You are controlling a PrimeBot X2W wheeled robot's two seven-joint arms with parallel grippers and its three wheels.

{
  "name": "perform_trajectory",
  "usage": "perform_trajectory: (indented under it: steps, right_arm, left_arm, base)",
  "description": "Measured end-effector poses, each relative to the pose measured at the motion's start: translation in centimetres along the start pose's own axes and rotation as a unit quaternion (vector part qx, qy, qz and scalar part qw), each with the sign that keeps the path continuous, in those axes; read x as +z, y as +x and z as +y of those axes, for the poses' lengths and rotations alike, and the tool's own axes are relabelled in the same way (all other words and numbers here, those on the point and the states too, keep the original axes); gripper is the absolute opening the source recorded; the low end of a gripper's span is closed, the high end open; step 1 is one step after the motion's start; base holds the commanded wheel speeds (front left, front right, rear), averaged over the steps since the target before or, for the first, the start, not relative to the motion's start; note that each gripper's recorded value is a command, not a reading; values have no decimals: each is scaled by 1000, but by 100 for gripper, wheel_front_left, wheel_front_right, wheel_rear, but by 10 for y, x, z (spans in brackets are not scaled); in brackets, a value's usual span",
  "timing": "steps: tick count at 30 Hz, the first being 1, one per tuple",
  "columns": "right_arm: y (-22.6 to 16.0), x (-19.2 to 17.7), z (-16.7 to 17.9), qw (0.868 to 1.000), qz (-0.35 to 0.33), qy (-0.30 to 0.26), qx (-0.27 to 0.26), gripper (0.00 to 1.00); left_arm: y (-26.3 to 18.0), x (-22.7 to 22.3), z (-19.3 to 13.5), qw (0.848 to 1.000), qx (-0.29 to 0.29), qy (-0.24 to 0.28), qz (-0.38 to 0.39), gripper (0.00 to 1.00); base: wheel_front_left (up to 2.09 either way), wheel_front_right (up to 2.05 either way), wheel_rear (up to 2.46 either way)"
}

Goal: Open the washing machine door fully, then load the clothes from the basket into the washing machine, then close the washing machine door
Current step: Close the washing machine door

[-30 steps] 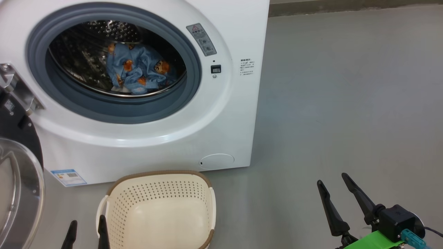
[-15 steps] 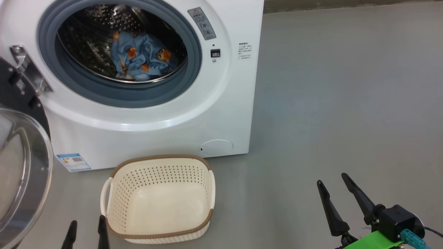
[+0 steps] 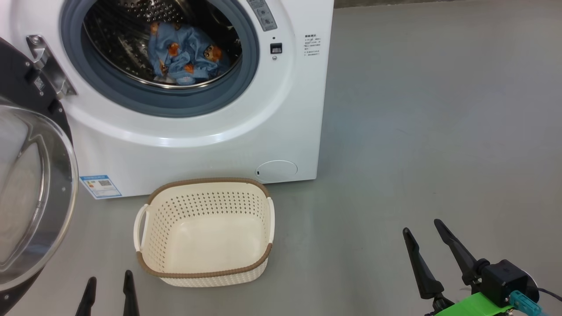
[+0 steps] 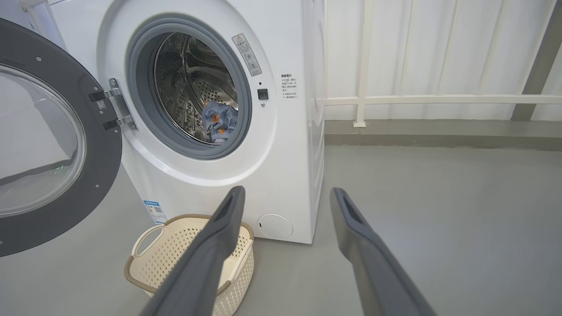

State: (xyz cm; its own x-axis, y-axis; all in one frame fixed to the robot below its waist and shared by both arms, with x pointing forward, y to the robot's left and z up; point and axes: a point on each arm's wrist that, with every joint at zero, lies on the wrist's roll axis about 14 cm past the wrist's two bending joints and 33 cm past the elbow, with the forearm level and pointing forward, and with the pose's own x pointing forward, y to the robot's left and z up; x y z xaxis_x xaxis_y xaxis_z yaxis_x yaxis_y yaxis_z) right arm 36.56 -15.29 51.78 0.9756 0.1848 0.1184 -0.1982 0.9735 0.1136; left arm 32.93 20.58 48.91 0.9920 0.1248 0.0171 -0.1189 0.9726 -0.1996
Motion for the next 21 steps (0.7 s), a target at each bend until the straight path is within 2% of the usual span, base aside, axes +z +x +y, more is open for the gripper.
perform_trajectory:
  steps: [11, 21]
  right_arm:
    - [7, -5, 5, 1000, 6, 3, 10, 100]
    - [20, -12, 26, 999, 13, 4, 48, 100]
  left_arm:
    - [-3, -1, 6, 1000, 10, 4, 2, 100]
    - [-15, 7, 27, 999, 45, 9, -9, 100]
  base:
    - [0, 0, 0]
    - [0, 0, 0]
